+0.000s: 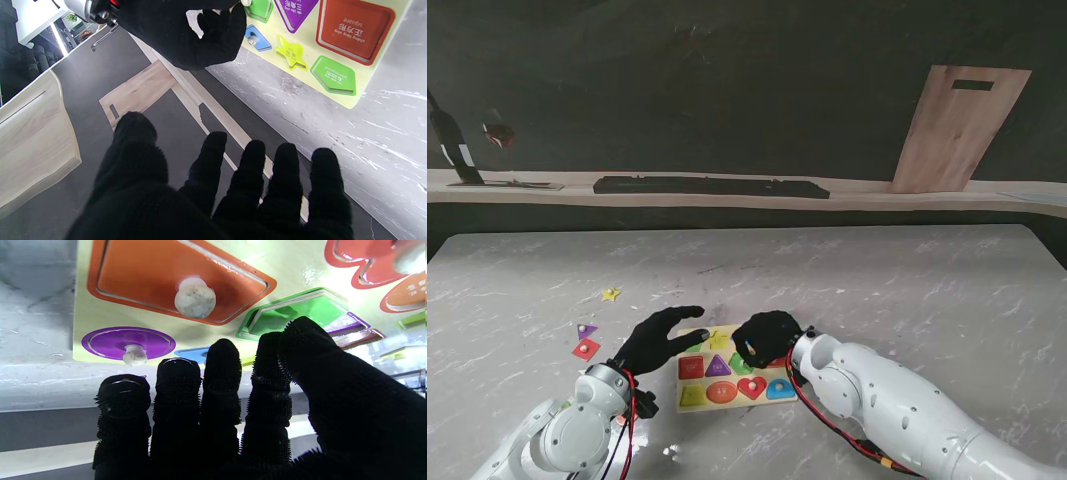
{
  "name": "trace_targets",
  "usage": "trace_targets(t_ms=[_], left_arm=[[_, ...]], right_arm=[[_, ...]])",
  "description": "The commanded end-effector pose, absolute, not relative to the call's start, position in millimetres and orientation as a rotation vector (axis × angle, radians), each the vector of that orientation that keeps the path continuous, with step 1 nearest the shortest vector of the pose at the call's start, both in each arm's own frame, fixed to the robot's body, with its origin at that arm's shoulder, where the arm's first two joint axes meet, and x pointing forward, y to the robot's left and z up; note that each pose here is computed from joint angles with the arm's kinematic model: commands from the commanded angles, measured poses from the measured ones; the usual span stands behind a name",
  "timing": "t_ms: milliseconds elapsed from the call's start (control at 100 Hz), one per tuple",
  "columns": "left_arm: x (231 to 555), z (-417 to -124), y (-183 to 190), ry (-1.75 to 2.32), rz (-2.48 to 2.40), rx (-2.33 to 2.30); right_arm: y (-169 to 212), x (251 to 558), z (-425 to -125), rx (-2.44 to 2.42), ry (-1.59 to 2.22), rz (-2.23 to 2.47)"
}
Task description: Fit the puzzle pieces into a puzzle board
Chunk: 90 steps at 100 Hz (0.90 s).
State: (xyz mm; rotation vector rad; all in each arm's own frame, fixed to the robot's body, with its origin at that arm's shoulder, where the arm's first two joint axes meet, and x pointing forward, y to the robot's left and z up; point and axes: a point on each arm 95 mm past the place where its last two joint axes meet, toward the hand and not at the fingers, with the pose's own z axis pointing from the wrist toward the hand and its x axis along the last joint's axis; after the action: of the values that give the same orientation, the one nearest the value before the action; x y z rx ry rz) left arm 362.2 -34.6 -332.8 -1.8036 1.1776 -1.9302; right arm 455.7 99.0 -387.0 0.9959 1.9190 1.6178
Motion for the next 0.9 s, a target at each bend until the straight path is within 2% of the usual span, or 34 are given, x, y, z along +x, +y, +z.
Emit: trace_targets(t_ms=[0,890], left_arm=[[361,-333,-35,1.177,-1.934,-1.806],[362,-334,-34,1.178,-1.932,-1.811]], right_arm=[[101,455,-389,0.991,1.937,1.609],[97,456,-397,0.998,1.961,1.552]])
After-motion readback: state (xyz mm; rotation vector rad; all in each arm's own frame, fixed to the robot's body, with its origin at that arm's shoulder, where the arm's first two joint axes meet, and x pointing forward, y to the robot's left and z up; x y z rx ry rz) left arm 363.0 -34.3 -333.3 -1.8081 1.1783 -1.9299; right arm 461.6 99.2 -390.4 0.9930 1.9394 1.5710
